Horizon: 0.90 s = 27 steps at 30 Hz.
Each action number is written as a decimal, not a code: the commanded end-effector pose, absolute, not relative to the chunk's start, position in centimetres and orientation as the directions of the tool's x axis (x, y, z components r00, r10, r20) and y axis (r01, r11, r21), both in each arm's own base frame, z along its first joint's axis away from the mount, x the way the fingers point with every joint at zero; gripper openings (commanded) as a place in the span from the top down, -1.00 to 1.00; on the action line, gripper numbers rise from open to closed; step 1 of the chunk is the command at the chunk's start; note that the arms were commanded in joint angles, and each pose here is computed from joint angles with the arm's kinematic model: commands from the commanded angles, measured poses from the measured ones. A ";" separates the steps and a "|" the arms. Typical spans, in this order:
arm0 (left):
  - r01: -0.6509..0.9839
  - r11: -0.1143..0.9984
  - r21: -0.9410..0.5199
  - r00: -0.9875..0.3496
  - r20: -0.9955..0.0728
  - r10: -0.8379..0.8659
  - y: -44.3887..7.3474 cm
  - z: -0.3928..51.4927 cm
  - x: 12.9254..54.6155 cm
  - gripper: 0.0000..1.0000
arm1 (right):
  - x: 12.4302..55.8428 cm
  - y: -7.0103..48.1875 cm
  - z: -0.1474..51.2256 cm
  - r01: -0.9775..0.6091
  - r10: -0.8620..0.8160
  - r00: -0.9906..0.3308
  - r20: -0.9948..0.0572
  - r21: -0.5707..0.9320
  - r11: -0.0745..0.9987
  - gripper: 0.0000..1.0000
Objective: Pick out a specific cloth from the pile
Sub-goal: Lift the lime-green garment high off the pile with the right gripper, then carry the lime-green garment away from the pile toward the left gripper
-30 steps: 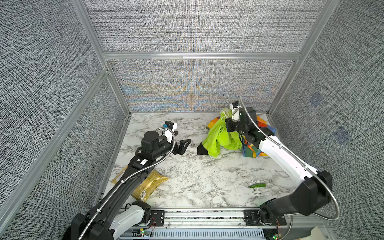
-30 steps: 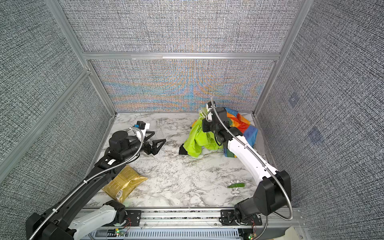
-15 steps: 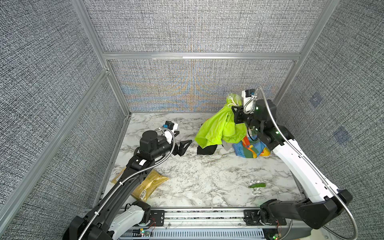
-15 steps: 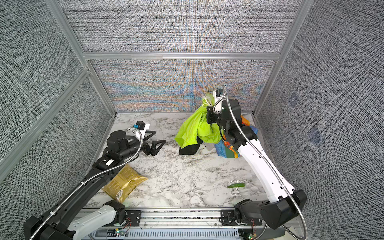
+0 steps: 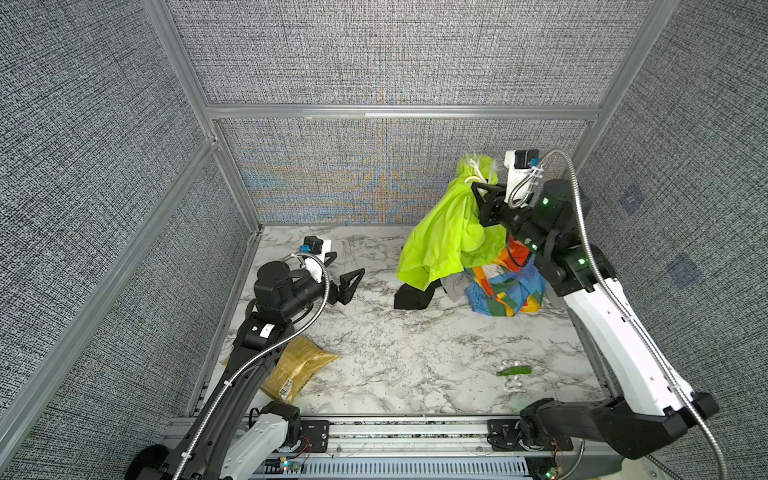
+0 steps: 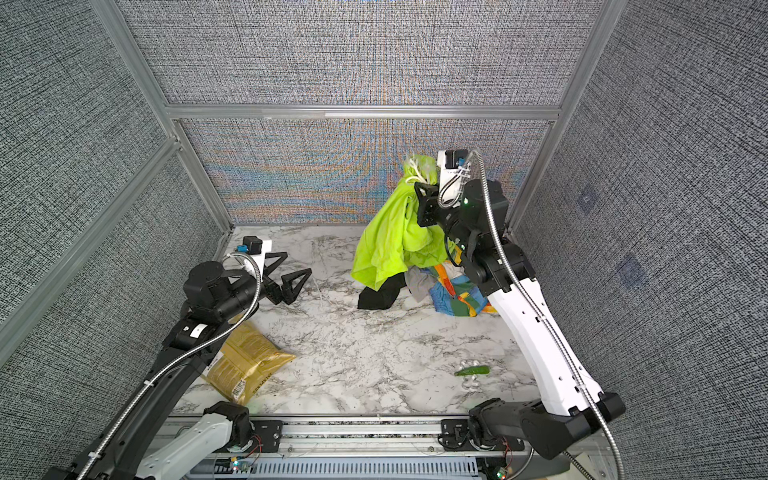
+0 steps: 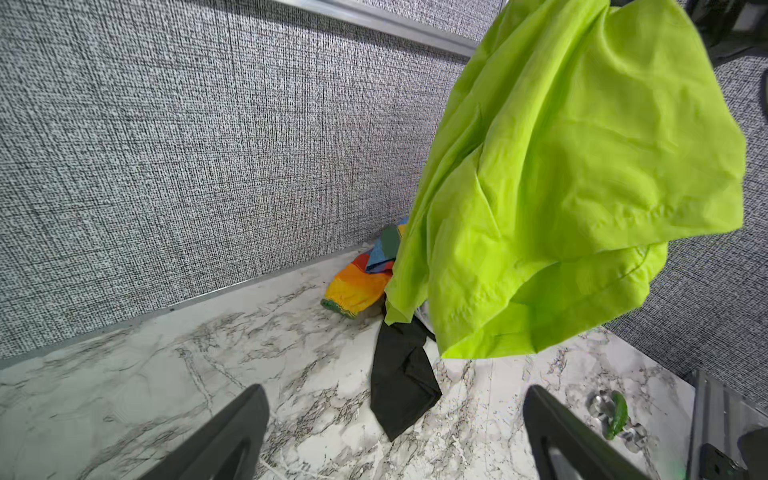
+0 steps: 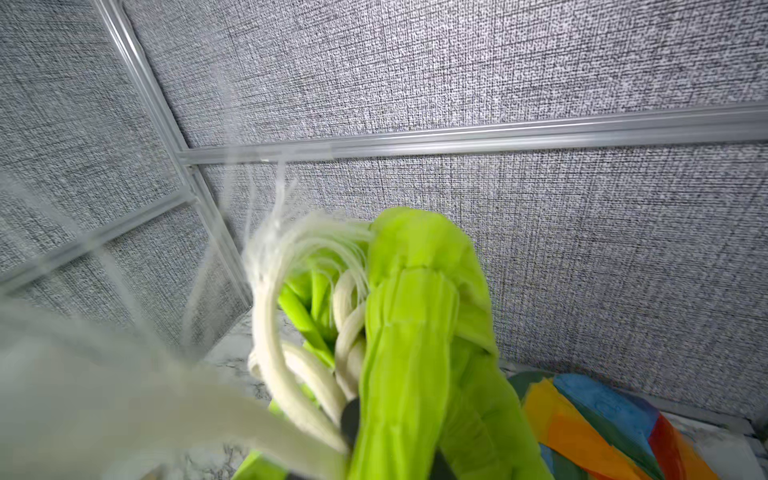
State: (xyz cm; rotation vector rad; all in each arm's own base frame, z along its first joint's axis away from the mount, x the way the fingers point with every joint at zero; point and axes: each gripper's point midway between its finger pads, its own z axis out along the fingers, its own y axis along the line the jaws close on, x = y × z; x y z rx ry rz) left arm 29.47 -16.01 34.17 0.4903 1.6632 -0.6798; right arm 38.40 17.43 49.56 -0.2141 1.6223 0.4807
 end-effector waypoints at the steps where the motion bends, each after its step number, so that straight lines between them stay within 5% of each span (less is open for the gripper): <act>1: 0.594 0.788 -0.162 -0.213 -0.976 -0.041 -14.6 33.9 29.5 -0.97 | 38.7 19.1 52.0 -0.498 0.212 -0.061 -0.975 0.214 0.840 0.97; 14: 0.388 0.912 -0.131 -0.237 -0.971 -0.038 -9.1 31.5 30.0 -0.97 | 42.9 30.1 49.3 -0.653 0.193 -0.142 -0.971 0.238 0.719 0.97; 27: 0.356 0.926 -0.126 -0.183 -0.981 -0.063 -8.4 31.3 29.6 -0.97 | 46.3 40.7 40.7 -0.730 0.124 -0.279 -0.952 0.294 0.617 1.00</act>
